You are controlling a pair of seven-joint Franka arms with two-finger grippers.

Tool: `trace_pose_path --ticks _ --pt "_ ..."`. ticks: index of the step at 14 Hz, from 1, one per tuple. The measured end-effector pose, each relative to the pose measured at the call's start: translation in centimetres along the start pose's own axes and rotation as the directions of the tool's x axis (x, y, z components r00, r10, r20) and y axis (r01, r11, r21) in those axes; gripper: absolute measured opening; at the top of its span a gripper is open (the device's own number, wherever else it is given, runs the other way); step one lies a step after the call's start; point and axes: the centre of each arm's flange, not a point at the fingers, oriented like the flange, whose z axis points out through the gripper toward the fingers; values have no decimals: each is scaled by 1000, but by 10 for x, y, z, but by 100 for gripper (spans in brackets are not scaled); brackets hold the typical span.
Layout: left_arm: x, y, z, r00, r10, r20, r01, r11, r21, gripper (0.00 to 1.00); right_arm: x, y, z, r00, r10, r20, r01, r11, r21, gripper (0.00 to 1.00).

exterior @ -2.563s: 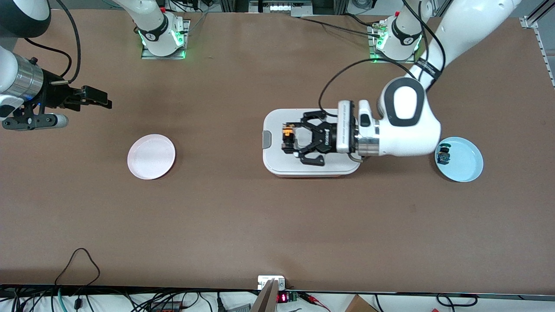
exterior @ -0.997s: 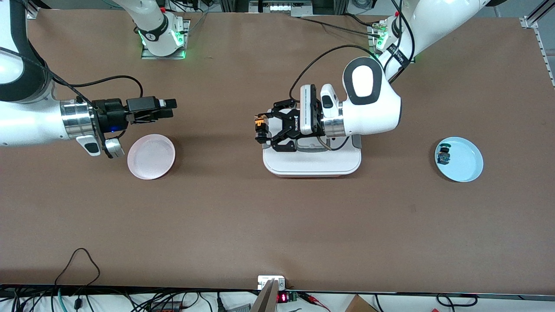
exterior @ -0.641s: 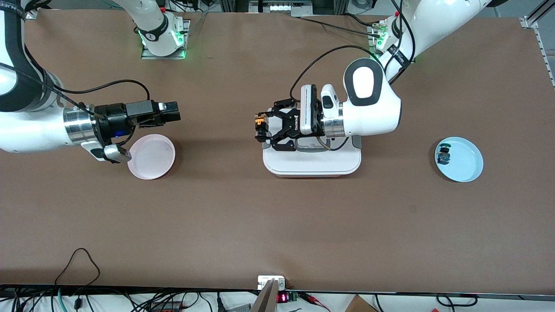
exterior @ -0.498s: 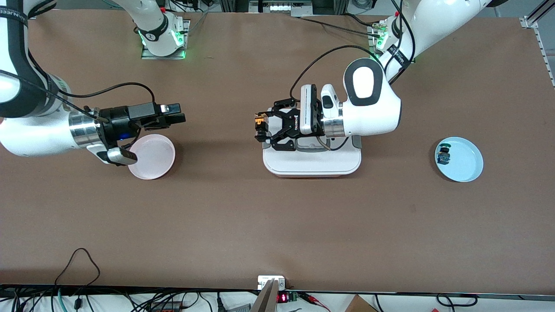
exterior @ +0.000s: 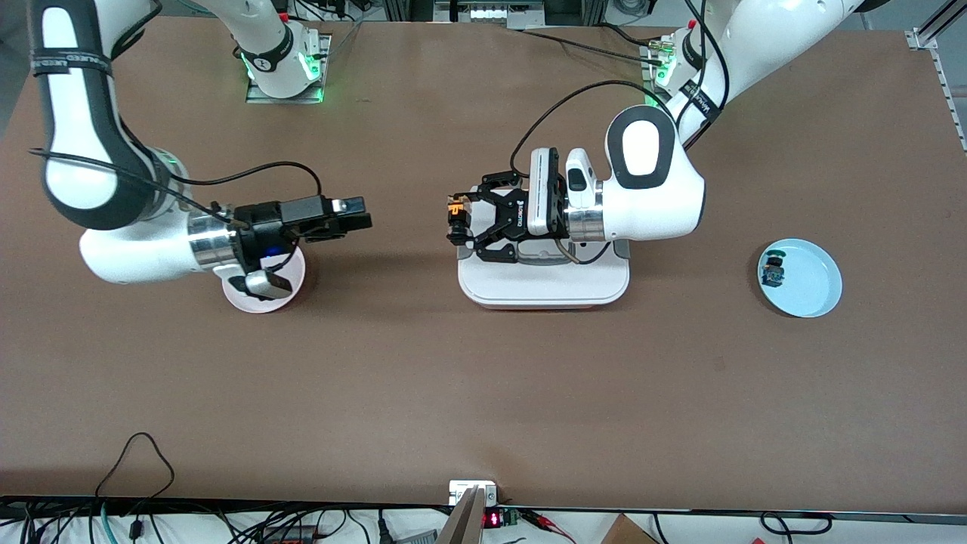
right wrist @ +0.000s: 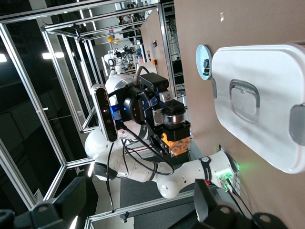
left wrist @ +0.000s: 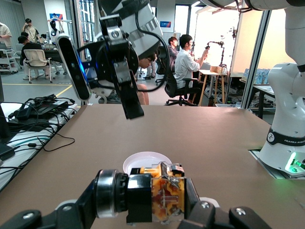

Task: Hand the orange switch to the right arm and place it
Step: 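Move the right gripper onto the switch held by the left gripper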

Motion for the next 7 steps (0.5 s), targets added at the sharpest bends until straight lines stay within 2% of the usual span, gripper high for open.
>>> trace_pose_path --ticks 3,7 --pt "0 0 0 1000 1 0 -1 1000 -1 72 3 23 17 1000 -7 2 7 999 52 100" --pt "0 0 0 1000 1 -1 -1 1000 -1 72 13 53 36 999 -21 -27 25 989 146 100"
